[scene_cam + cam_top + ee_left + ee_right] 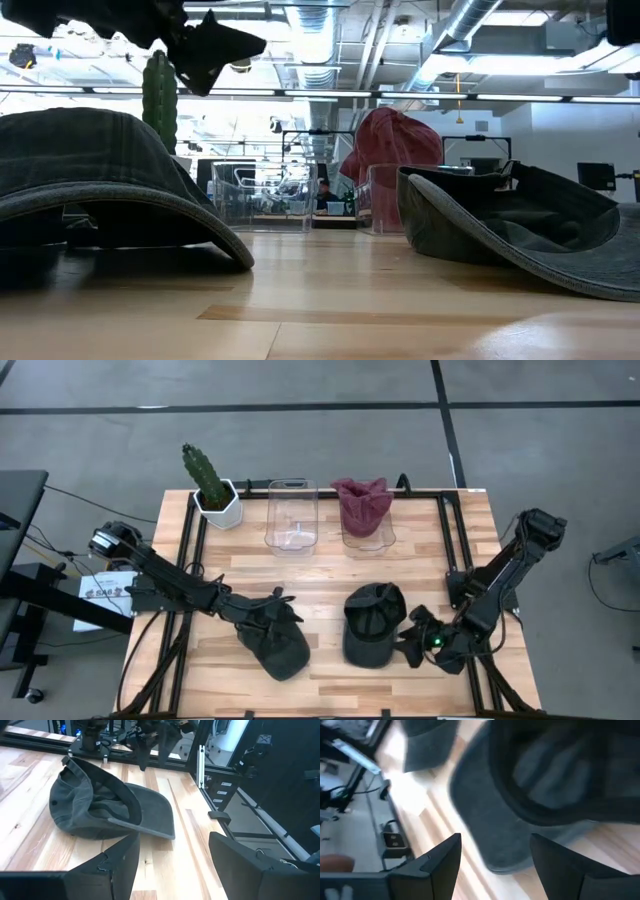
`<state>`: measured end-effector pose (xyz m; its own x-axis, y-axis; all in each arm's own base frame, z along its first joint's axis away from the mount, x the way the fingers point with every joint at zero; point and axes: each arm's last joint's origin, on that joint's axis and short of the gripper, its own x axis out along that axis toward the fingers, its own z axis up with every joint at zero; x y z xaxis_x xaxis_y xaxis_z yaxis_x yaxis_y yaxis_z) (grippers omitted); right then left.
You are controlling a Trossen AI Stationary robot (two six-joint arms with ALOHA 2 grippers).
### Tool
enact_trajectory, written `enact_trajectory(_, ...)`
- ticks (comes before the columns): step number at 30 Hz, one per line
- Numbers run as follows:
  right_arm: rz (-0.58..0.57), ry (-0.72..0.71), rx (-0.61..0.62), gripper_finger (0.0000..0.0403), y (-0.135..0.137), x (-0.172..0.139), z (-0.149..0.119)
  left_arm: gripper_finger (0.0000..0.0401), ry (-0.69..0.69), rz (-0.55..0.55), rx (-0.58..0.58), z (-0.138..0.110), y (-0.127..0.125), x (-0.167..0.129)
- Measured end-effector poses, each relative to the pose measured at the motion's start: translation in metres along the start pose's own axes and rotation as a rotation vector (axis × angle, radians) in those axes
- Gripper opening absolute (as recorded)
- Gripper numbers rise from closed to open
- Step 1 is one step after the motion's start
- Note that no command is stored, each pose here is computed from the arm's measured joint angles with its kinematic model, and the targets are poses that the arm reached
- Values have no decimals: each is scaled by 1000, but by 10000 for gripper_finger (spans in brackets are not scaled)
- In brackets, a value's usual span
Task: Pick & Place hat
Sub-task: Put the right black cap into the left transparent bin
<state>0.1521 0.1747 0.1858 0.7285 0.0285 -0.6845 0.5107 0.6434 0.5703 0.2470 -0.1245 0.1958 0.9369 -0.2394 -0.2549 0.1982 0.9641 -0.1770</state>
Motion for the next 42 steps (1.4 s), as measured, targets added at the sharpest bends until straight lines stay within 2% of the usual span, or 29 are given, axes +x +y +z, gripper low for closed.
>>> enact_trajectory(8, -191, 58, 94, 226, -19, 2, -3, 236, 22, 7, -21, -10, 4, -5)
enact_trajectory(27, -238, 42, 168, 226, -21, 61, -24, 236, 19, 4, -22, -10, 3, -5)
enact_trajectory(34, -233, 10, 172, 221, -21, 73, -28, 236, 19, 4, -21, -10, 3, -5)
enact_trajectory(36, -234, 8, 170, 202, -22, 73, -28, 236, 19, 4, -19, -10, 3, -5)
enact_trajectory(38, -229, 2, 170, 164, -21, 73, -28, 236, 19, 4, -19, -10, 3, -5)
enact_trajectory(42, -191, -11, 145, 37, -18, 74, -28, 236, 20, 4, -18, -10, 3, -5)
